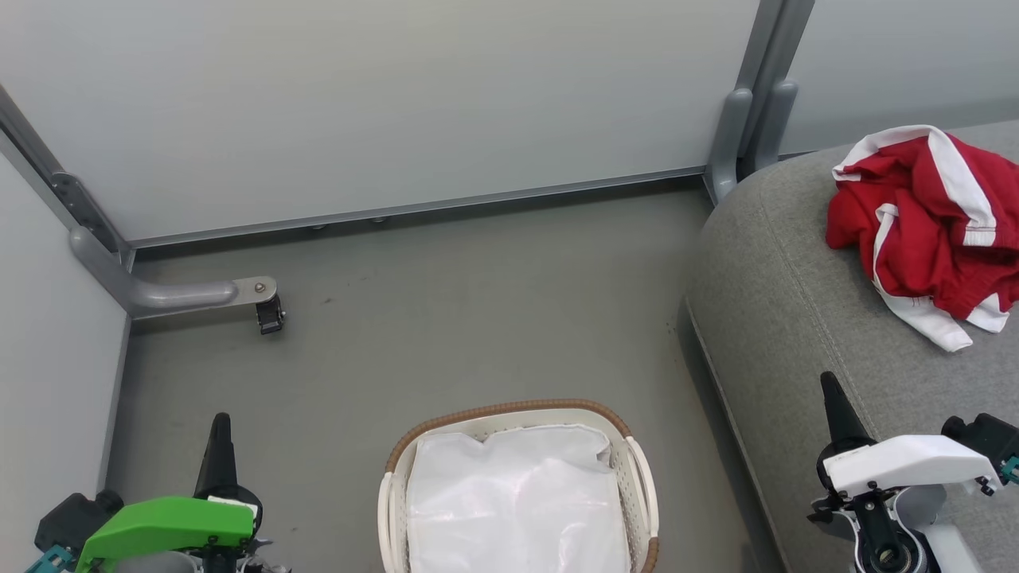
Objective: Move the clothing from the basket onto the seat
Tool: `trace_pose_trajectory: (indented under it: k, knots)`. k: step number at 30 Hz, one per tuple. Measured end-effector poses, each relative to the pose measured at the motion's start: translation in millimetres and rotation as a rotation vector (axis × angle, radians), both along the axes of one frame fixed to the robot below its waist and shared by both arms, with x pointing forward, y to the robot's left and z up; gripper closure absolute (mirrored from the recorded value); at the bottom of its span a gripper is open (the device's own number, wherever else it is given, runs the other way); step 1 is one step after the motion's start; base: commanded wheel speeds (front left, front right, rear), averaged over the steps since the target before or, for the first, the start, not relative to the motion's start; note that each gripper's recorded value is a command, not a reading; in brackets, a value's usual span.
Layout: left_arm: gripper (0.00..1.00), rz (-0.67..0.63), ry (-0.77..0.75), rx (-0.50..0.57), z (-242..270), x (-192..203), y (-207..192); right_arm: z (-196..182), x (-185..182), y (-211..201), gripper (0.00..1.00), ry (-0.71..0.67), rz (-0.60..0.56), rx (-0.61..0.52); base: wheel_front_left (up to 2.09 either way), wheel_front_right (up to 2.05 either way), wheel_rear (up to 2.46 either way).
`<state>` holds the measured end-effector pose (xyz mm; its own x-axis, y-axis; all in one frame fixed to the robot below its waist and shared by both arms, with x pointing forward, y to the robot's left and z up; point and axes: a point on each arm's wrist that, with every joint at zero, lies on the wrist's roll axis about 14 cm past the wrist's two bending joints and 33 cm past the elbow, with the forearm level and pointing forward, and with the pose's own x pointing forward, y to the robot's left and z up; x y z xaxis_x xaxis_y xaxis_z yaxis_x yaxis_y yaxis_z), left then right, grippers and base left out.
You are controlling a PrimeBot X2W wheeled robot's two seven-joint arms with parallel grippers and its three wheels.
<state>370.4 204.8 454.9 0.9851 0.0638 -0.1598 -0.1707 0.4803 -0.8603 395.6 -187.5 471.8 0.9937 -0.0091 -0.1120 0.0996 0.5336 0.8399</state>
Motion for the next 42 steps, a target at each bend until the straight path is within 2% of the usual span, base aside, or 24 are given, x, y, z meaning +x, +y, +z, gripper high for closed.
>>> trace_pose_trajectory:
  k: [42]
  knots:
    - [1.00,-0.001,-0.099,-0.354,29.5,11.4,-4.0,22.2,-3.1,-7.4,1.00,-0.064,-0.024,0.392,0.00,0.00,0.00]
